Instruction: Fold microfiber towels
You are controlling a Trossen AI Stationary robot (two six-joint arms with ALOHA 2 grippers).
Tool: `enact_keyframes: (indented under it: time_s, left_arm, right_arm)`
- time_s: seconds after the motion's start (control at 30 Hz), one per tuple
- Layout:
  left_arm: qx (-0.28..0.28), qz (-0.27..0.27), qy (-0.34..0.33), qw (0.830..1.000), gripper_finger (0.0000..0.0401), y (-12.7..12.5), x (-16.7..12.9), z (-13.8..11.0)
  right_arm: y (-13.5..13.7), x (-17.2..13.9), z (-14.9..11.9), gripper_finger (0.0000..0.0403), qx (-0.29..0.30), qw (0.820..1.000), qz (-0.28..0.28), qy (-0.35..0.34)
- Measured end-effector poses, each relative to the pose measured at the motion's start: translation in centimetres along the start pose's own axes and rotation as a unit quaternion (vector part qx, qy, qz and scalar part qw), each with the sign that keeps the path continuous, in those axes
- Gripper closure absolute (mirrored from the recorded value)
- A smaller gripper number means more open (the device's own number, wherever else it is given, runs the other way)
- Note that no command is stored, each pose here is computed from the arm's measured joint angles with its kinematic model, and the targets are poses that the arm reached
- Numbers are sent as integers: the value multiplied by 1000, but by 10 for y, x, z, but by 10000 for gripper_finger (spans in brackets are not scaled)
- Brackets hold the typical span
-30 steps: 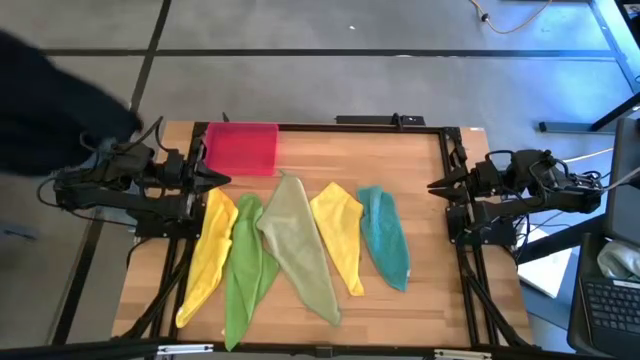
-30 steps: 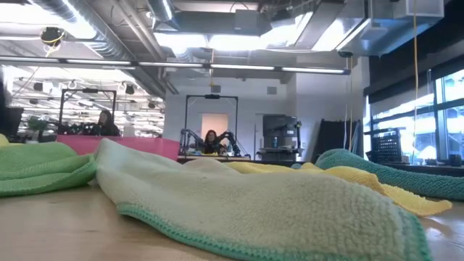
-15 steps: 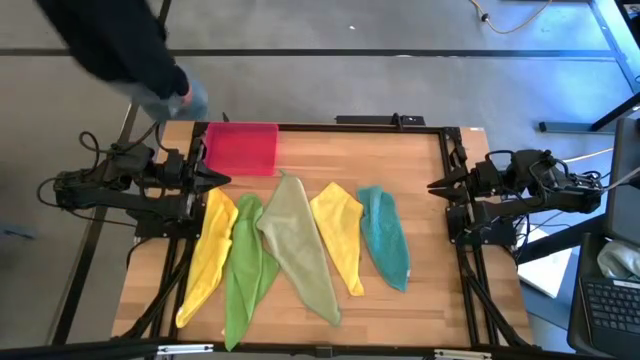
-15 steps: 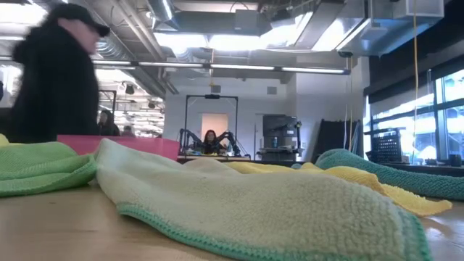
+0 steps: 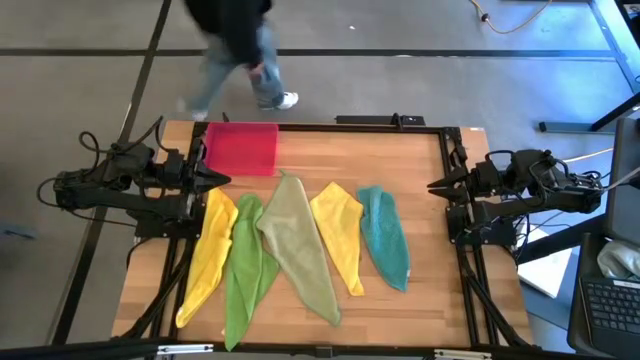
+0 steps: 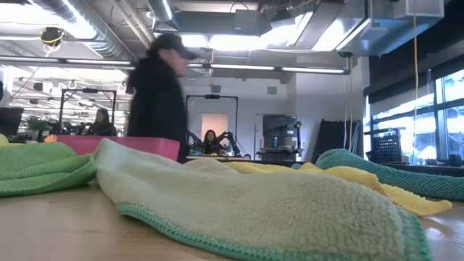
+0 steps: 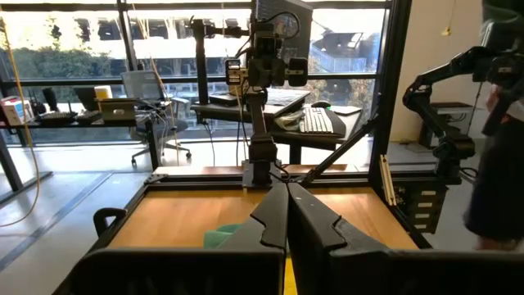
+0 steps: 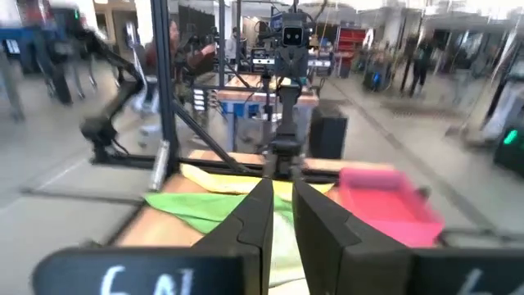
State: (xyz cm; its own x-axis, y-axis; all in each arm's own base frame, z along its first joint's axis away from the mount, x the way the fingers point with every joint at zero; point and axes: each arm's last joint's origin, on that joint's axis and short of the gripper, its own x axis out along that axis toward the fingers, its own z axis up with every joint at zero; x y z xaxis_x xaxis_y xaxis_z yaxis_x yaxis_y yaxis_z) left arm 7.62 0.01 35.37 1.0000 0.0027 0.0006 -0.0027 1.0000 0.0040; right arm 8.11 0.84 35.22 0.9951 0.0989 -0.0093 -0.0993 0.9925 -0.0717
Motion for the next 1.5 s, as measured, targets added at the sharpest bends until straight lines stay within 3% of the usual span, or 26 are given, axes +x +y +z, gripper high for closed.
enact_keyframes:
  time_s: [0.13, 0.43, 0.8, 0.9, 1.0, 1.13, 1.23, 1.33, 1.43, 1.5]
  left_arm:
    - [0, 0, 0, 1000, 401, 0, 0, 0]
    - [0, 0, 0, 1000, 401, 0, 0, 0]
    - [0, 0, 0, 1000, 401, 0, 0, 0]
    - [0, 0, 0, 1000, 401, 0, 0, 0]
    - [-6, 35, -17, 999, 401, 2, 0, 3]
    - [-39, 64, -75, 994, 401, 4, -1, 14]
    - [-84, 58, -138, 985, 401, 4, -4, 25]
    - [-102, 54, -202, 973, 401, 4, -6, 38]
    - [-131, 53, -209, 968, 401, 5, 6, 40]
    - [-163, 48, -192, 967, 401, 5, 23, 38]
  right_arm:
    - [-1, 2, 3, 350, -129, 991, -22, -9]
    - [-1, 2, 4, 350, -123, 992, -18, -15]
    - [0, 3, 7, 350, 28, 999, 3, -36]
    - [-1, 15, -1, 350, 92, 995, -23, 13]
    - [-2, 36, -22, 350, 191, 971, -82, 119]
    - [0, 65, -51, 350, 321, 905, -143, 239]
    - [1, 86, -60, 350, 417, 858, -177, 242]
    - [2, 103, -59, 350, 493, 828, -157, 216]
    - [4, 116, -57, 350, 534, 812, -124, 199]
    - [4, 122, -56, 350, 542, 812, -116, 184]
